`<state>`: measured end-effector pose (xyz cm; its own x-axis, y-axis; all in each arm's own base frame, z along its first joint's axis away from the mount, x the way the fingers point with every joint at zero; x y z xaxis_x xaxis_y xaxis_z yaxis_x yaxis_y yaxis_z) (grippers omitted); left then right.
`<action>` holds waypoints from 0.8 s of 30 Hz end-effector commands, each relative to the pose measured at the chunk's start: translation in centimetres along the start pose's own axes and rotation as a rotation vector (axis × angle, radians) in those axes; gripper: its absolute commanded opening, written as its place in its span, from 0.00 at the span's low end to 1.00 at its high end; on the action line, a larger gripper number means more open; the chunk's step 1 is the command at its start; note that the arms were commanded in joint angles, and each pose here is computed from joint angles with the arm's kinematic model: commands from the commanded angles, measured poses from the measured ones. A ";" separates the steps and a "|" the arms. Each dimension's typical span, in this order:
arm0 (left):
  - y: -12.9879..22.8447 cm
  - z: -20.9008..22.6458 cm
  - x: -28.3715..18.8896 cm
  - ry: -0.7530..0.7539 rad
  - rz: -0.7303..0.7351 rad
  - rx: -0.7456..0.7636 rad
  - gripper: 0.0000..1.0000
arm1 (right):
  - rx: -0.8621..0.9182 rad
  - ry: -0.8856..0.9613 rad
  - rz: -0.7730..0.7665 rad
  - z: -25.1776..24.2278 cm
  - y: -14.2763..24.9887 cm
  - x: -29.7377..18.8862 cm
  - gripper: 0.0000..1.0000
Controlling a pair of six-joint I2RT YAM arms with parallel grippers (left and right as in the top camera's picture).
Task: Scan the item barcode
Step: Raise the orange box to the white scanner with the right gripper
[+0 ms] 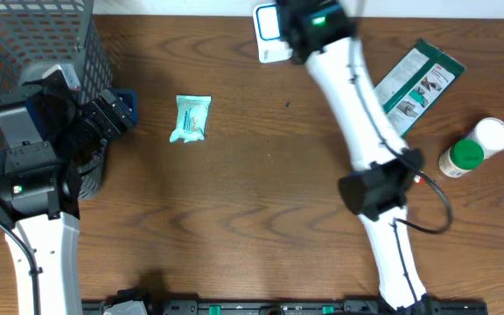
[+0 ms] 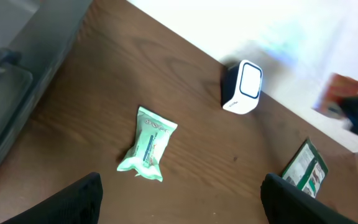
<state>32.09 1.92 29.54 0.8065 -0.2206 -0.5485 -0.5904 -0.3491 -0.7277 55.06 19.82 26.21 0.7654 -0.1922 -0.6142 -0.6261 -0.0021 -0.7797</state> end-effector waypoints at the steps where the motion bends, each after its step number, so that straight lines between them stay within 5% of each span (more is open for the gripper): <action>1: -0.2 -0.2 -0.1 0.012 -0.006 0.014 0.82 | -0.155 0.130 -0.063 1.6 0.9 2.0 0.01; 9: -0.2 -0.2 -0.1 0.012 -0.006 0.014 0.82 | -0.395 0.195 -0.147 5.5 2.8 7.0 0.01; 24: -0.2 -0.2 -0.1 0.012 -0.006 0.014 0.82 | -0.447 0.200 -0.116 6.3 5.5 10.1 0.01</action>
<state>32.10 1.91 29.55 0.8067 -0.2209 -0.5481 -0.5902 -0.3490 -0.7279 60.27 24.51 15.17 0.8236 -0.3283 -0.4625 -0.5665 -0.4359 -0.6993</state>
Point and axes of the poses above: each gripper's point midway between its finger pads, its own x axis out along the fingers, its own z axis along the line the jaws close on, y = z × x, the point moved 3 cm from there along -x, back along the fingers, and after that the axes turned 12 degrees about x, right-handed, at the moved point
